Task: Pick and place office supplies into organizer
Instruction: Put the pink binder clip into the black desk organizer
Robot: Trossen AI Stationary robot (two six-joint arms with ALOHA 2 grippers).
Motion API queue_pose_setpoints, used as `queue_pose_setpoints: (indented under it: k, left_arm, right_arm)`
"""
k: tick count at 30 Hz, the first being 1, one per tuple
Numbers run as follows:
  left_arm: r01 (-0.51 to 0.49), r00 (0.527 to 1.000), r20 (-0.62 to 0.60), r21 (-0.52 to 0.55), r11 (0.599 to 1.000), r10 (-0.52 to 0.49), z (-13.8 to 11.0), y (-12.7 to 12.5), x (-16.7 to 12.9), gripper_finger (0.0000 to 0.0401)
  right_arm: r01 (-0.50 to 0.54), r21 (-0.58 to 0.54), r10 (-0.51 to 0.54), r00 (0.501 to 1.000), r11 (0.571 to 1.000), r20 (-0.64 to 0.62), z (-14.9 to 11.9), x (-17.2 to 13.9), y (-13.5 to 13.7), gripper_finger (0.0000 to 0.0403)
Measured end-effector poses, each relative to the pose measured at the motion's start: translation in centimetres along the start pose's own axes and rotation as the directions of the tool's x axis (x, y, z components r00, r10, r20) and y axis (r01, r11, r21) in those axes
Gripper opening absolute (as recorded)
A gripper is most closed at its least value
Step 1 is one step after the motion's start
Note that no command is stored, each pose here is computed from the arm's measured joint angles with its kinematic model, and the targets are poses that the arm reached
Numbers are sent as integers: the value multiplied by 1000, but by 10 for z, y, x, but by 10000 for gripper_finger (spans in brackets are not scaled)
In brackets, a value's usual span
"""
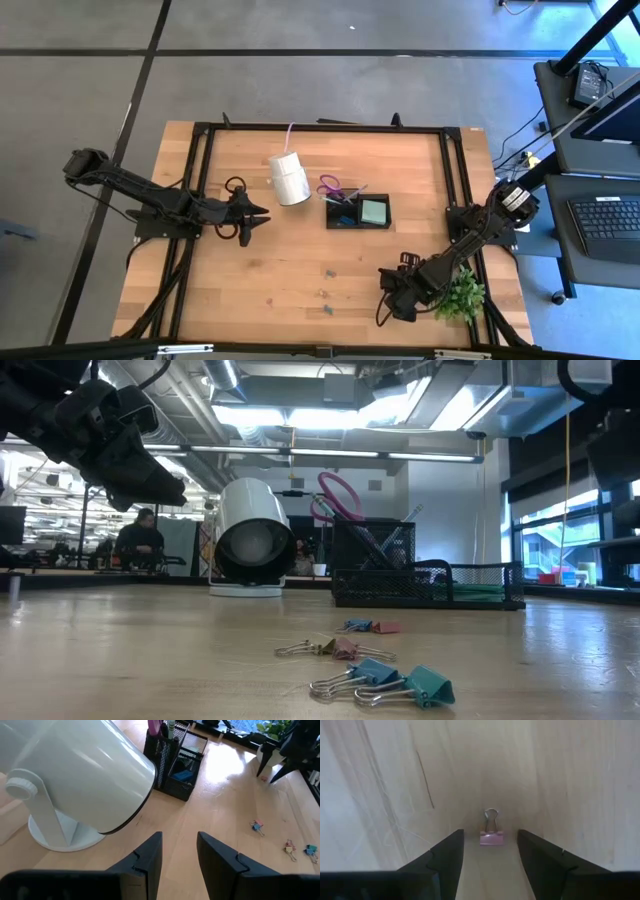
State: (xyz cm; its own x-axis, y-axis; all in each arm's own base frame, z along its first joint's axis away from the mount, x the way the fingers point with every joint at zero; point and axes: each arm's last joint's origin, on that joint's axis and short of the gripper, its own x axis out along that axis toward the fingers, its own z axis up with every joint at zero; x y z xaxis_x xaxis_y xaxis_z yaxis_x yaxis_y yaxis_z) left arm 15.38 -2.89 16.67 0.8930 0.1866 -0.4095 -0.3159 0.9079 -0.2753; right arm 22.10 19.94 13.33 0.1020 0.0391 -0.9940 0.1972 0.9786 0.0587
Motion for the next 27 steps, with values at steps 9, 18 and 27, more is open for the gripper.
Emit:
queue_pose_setpoints:
  k: [9, 18, 27]
  left_arm:
    - [0, 1000, 0, 0, 1000, 0, 0, 0, 0, 116]
    - [0, 1000, 1, 0, 1000, 0, 0, 0, 0, 116]
    - [0, 1000, 1, -1, 1000, 0, 0, 0, 0, 116]
  right_arm:
    - [24, -1, -24, 1000, 1000, -17, -1, 3, -2, 131]
    - [27, -2, -27, 999, 1000, -21, -2, 4, -2, 66]
    - [26, -1, -26, 999, 1000, -28, 2, -1, 2, 67]
